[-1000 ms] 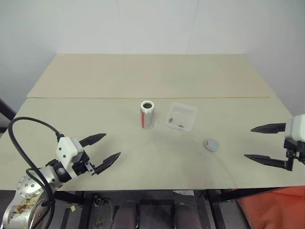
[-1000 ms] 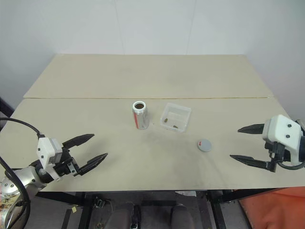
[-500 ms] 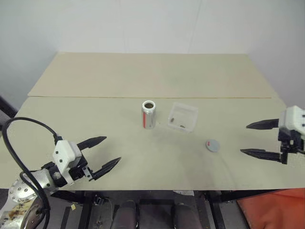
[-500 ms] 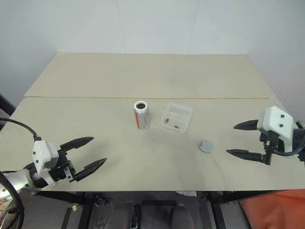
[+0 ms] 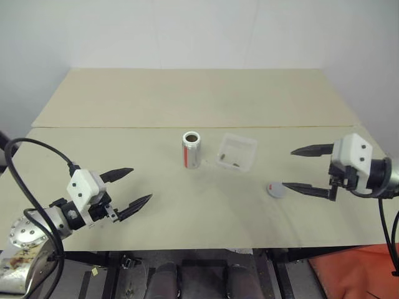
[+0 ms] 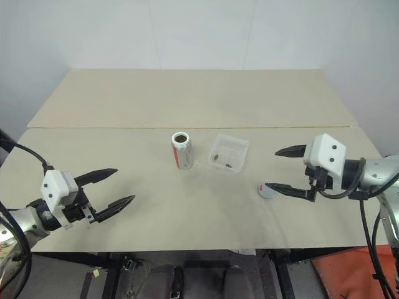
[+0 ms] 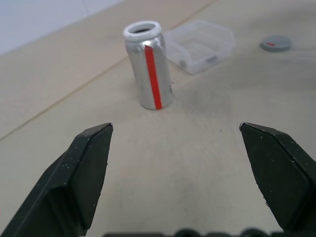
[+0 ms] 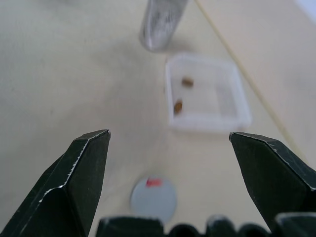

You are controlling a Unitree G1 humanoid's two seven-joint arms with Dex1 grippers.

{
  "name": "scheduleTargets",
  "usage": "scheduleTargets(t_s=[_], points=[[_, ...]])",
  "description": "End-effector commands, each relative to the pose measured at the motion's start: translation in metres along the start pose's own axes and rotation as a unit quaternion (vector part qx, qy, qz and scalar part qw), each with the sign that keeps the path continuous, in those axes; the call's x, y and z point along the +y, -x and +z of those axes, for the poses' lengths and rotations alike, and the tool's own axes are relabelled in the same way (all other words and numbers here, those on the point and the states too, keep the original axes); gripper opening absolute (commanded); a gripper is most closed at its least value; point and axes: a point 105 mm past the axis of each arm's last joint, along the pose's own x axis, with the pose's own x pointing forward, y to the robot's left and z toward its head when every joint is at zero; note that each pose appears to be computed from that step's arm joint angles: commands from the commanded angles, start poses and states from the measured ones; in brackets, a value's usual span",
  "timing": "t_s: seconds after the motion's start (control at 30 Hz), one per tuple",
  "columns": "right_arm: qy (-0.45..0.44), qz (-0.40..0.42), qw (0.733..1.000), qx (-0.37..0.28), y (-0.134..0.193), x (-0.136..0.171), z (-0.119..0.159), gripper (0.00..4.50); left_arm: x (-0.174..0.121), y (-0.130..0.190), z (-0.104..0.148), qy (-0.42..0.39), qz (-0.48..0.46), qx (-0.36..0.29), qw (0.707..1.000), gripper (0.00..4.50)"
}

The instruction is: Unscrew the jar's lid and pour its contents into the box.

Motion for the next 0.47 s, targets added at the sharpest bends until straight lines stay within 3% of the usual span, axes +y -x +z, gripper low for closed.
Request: scheduleTargets(t_s=[0.03,0.47], points=[[0.046,0.01,0.999,-0.028,-0.002,0.002,0.015,4.5,0.006,0.004,0.012,0.002,-0.015,-0.004,1.0,4.45],[0.065,0.079,0.995,0.001,-0.018,0.02,0.019,4.5,0.019,0.015,0.017,0.011,-0.009,0.011,1.0,4.45]])
